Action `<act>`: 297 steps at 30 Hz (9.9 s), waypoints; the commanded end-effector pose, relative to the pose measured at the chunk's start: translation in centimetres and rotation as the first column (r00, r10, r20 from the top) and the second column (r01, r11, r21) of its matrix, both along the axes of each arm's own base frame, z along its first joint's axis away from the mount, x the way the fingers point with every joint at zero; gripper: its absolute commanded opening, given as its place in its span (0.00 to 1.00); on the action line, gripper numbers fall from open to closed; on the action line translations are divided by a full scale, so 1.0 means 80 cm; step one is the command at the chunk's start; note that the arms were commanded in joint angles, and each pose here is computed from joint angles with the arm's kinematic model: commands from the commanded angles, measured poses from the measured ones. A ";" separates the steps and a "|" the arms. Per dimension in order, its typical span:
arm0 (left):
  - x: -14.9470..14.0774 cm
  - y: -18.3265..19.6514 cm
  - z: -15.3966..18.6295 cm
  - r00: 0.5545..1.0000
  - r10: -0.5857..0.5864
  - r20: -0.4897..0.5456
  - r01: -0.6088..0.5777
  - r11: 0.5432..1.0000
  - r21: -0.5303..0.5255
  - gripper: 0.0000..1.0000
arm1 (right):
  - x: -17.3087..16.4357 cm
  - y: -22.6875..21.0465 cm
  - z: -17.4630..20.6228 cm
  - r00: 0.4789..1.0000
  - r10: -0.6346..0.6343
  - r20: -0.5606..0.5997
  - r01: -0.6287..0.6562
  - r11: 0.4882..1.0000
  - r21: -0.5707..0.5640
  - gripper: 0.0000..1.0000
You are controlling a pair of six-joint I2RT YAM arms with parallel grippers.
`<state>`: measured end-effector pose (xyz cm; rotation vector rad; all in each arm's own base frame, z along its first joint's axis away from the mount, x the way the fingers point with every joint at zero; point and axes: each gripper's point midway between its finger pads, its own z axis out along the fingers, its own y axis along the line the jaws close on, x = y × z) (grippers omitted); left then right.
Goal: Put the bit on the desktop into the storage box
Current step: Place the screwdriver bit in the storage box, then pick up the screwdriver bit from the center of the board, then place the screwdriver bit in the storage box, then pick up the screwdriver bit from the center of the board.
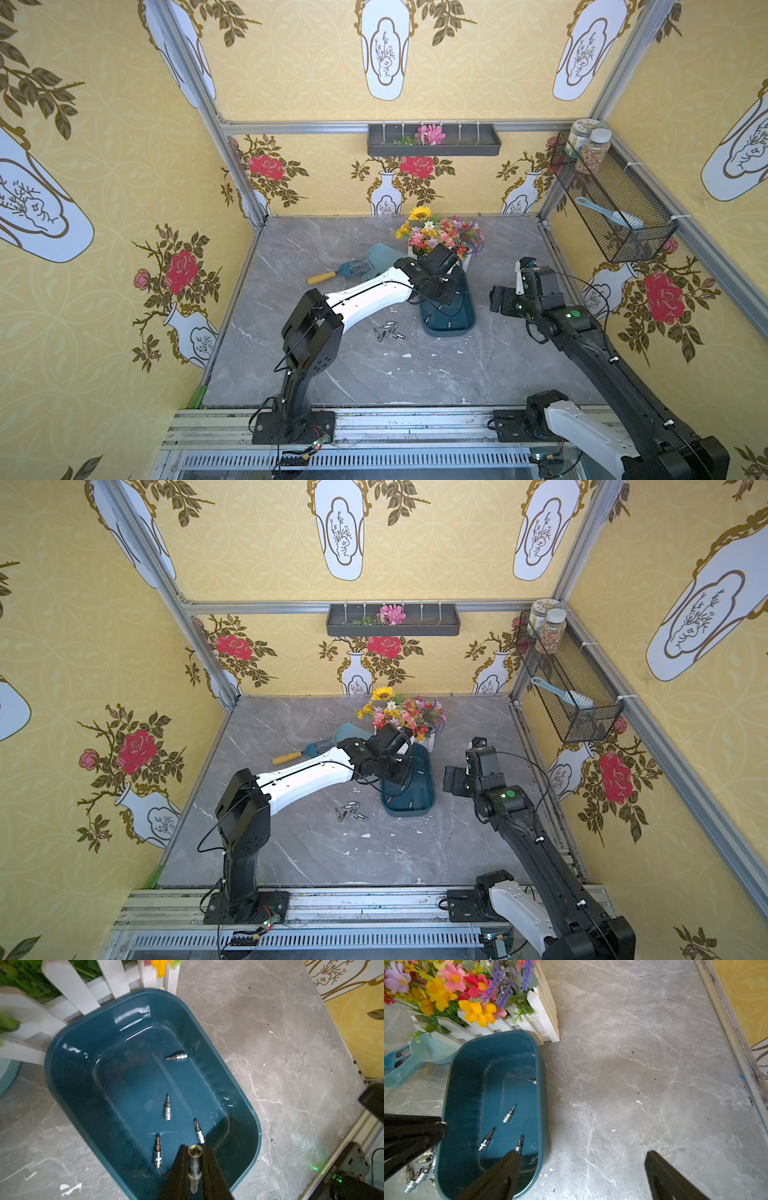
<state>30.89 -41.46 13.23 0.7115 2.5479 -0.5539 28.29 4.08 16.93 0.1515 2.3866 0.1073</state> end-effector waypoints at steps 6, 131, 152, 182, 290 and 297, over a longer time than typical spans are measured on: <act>-0.005 -0.004 -0.022 0.999 -0.022 -0.037 0.023 0.999 0.022 0.13 | 0.008 0.003 0.008 1.000 -0.005 0.015 0.005 1.000 0.018 0.97; -0.017 0.452 0.022 0.325 0.945 -0.045 -0.795 0.248 -0.554 1.00 | -0.073 0.377 -0.200 0.484 0.607 -0.630 -0.827 0.553 -0.103 0.26; -0.018 0.454 0.014 0.321 0.946 -0.044 -0.803 0.247 -0.542 1.00 | -0.074 0.371 -0.189 0.518 0.595 -0.614 -0.803 0.585 -0.111 0.13; -0.017 0.453 0.017 0.325 0.945 -0.047 -0.799 0.248 -0.548 1.00 | -0.043 0.353 -0.074 0.618 0.644 -0.450 -0.761 0.634 -0.139 0.11; -0.027 0.468 0.012 0.295 0.955 -0.031 -0.811 0.232 -0.538 1.00 | 0.013 0.350 -0.133 0.655 0.558 -0.510 -0.680 0.729 -0.075 0.74; -0.024 0.466 0.012 0.296 0.955 -0.031 -0.812 0.234 -0.534 1.00 | 0.015 0.332 -0.154 0.652 0.529 -0.544 -0.656 0.753 -0.054 0.64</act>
